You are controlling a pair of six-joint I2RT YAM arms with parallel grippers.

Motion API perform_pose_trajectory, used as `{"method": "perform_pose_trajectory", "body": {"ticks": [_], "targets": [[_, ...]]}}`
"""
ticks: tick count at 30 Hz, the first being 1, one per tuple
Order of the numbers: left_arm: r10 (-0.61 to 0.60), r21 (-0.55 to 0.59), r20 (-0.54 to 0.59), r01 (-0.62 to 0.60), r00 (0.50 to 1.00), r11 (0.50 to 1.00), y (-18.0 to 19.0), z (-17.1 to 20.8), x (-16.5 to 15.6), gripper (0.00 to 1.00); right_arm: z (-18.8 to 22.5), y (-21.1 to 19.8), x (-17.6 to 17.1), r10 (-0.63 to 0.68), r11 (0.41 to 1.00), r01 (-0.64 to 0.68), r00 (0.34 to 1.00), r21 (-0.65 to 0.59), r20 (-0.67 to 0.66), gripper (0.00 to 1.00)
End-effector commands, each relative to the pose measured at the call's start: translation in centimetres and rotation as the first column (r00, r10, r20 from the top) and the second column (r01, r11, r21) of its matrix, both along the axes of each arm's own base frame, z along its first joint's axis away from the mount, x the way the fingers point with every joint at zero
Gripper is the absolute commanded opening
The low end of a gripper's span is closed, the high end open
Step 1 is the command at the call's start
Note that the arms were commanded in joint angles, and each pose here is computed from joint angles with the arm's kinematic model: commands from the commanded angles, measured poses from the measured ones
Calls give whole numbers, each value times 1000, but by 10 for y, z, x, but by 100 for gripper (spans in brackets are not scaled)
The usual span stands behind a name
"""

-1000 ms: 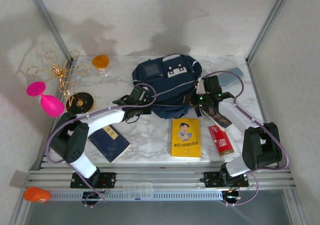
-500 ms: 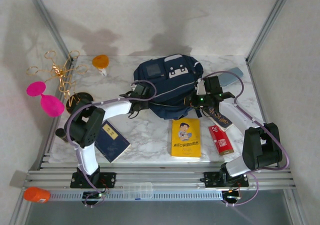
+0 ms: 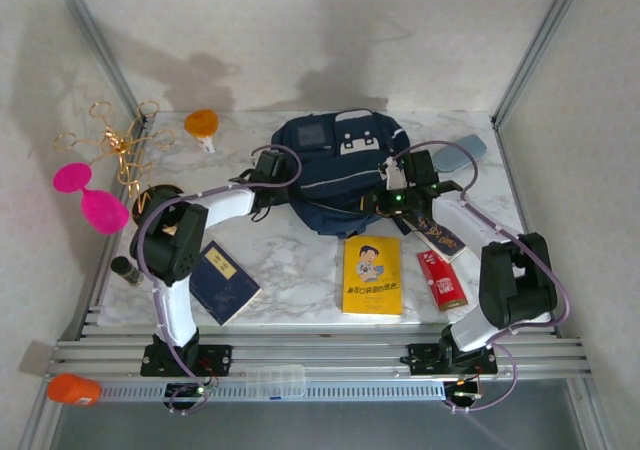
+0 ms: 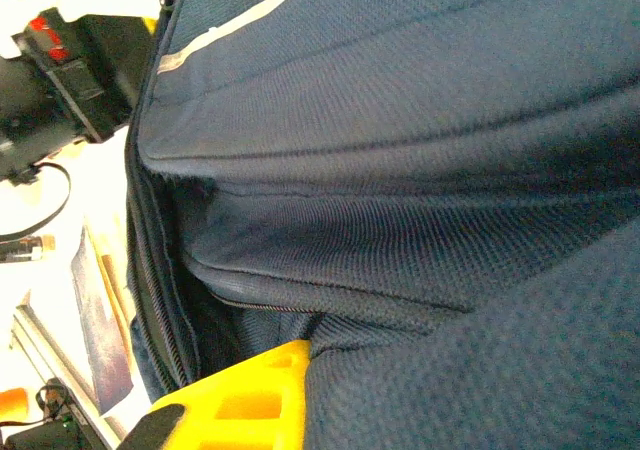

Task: Pack the student bag
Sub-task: Unzip the student bag at the center of the table.

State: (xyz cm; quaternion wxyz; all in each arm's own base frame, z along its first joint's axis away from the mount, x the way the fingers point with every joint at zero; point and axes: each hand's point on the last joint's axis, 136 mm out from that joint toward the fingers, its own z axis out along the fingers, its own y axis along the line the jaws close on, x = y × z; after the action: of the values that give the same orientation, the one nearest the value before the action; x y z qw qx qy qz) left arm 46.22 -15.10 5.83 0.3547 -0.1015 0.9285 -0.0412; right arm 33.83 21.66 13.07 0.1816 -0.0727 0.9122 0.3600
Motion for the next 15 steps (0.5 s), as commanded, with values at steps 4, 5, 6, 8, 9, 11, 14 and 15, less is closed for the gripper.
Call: {"method": "perform_pose_trajectory", "body": {"ticks": [4,5,6,8,9,11,14,15], "targets": [[156,103,63,-162,986,981,55,28,-23,0,9,47,19,132,988,-137,989,67,73,0],[144,104,48,-148,988,983,56,24,-21,0,9,48,20,126,989,-131,989,70,73,0],[117,97,36,-120,992,988,54,21,-16,0,10,48,21,110,991,-116,991,73,74,0],[91,114,5,-91,996,989,51,16,-6,0,10,42,24,46,996,-51,996,68,79,1],[103,139,0,-102,995,985,54,16,-3,0,9,39,25,27,998,-32,997,62,75,12],[90,139,13,-91,996,986,50,20,5,0,7,41,20,11,995,-17,998,95,58,21],[43,98,18,-44,999,994,36,22,18,3,11,52,6,35,991,-43,998,127,61,37],[40,105,8,-40,999,994,36,22,19,8,14,52,4,30,992,-38,997,121,66,42]]}}
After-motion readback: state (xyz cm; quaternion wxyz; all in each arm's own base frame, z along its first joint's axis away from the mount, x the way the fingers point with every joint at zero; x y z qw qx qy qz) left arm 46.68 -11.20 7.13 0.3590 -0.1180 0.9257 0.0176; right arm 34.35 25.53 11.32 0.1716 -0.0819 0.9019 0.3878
